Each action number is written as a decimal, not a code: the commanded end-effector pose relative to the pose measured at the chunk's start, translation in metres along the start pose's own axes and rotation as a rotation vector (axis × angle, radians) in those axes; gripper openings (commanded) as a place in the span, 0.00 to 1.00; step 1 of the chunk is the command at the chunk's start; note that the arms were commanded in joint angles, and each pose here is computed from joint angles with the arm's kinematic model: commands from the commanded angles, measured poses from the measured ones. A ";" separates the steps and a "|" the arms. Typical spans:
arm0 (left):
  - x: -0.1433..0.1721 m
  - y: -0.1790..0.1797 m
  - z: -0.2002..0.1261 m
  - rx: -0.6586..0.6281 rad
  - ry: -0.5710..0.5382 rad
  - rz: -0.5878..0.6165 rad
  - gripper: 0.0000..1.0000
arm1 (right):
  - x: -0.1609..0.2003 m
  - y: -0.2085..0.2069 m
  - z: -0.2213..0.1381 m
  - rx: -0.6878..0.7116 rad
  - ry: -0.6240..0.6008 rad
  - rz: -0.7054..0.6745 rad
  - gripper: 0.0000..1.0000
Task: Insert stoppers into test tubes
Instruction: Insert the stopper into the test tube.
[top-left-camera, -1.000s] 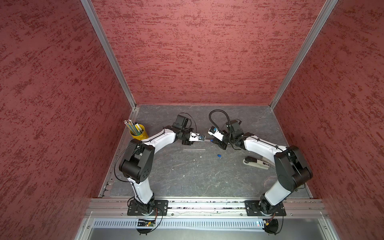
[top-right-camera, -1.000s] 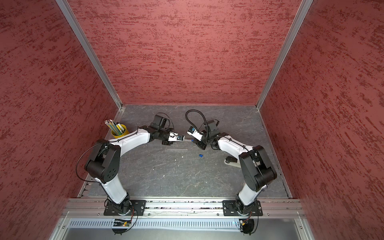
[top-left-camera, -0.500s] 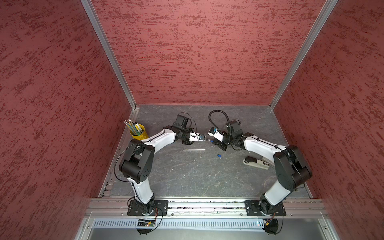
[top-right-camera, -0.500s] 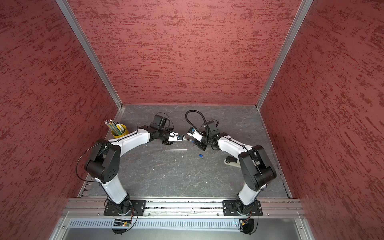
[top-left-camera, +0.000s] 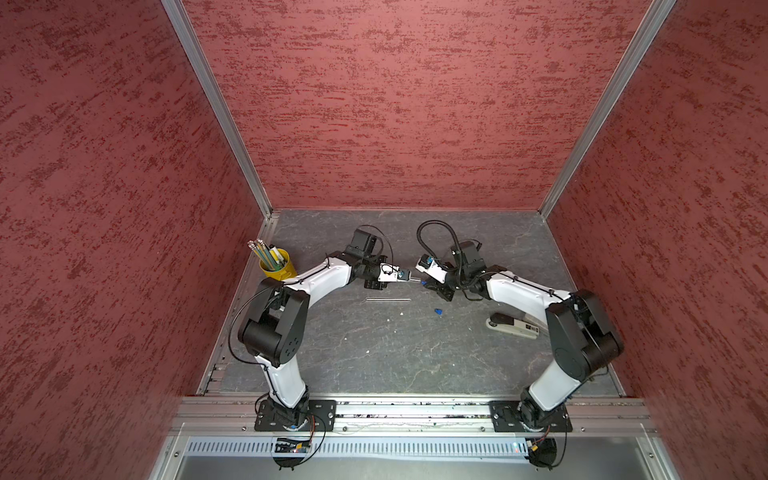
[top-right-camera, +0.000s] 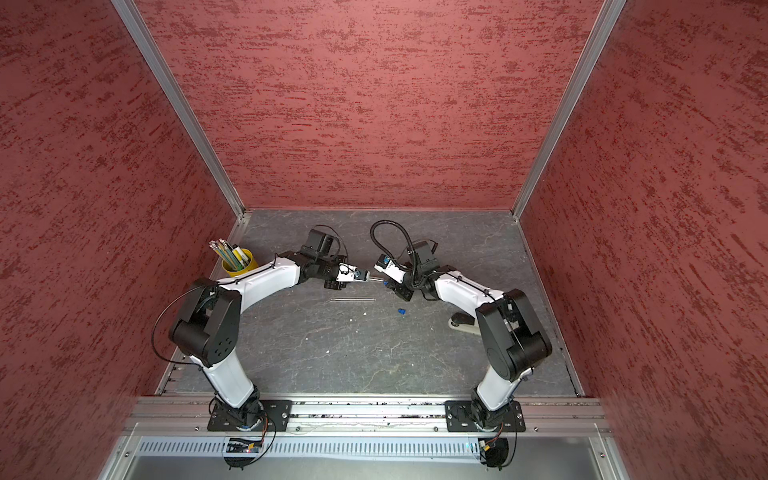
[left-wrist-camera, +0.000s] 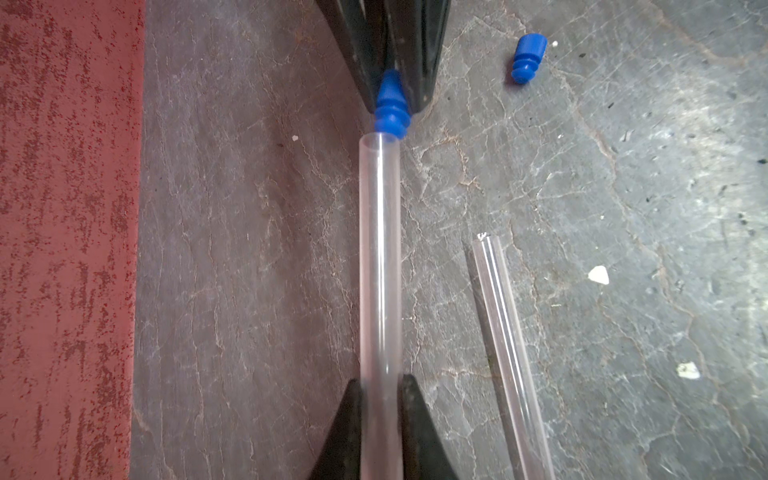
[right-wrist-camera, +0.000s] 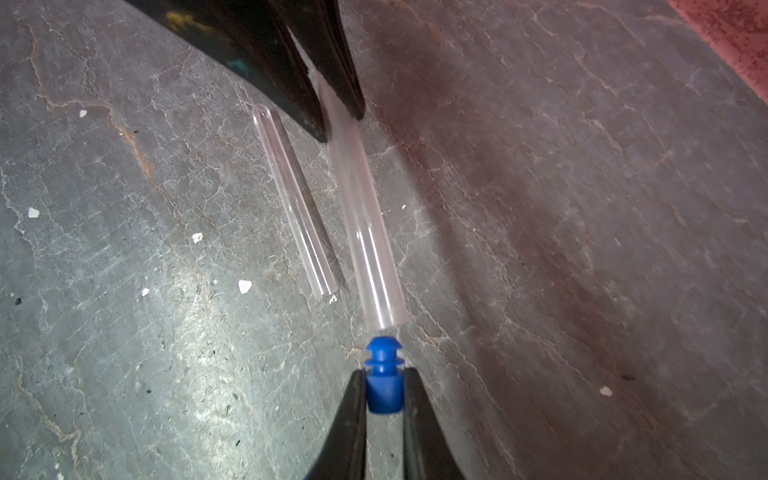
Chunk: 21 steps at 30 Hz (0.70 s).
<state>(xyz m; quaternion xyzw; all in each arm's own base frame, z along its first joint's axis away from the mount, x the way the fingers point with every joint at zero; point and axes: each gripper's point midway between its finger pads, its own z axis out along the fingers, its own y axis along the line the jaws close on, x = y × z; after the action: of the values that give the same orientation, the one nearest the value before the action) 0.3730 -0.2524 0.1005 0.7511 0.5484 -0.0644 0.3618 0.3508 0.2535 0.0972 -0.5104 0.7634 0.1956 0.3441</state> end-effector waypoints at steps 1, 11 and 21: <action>-0.009 -0.001 -0.003 -0.006 -0.033 0.022 0.16 | -0.013 -0.002 0.001 -0.004 -0.031 -0.019 0.14; -0.007 -0.003 -0.002 -0.001 -0.024 0.026 0.15 | -0.016 -0.003 -0.001 0.005 -0.040 -0.025 0.14; -0.007 -0.002 -0.002 -0.002 -0.026 0.030 0.15 | -0.015 -0.005 -0.001 0.016 -0.035 -0.027 0.14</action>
<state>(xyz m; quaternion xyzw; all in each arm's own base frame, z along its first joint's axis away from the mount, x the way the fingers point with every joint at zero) 0.3733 -0.2530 0.1001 0.7531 0.5439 -0.0625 0.3649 0.3514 0.2535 0.0961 -0.5100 0.7640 0.1952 0.3438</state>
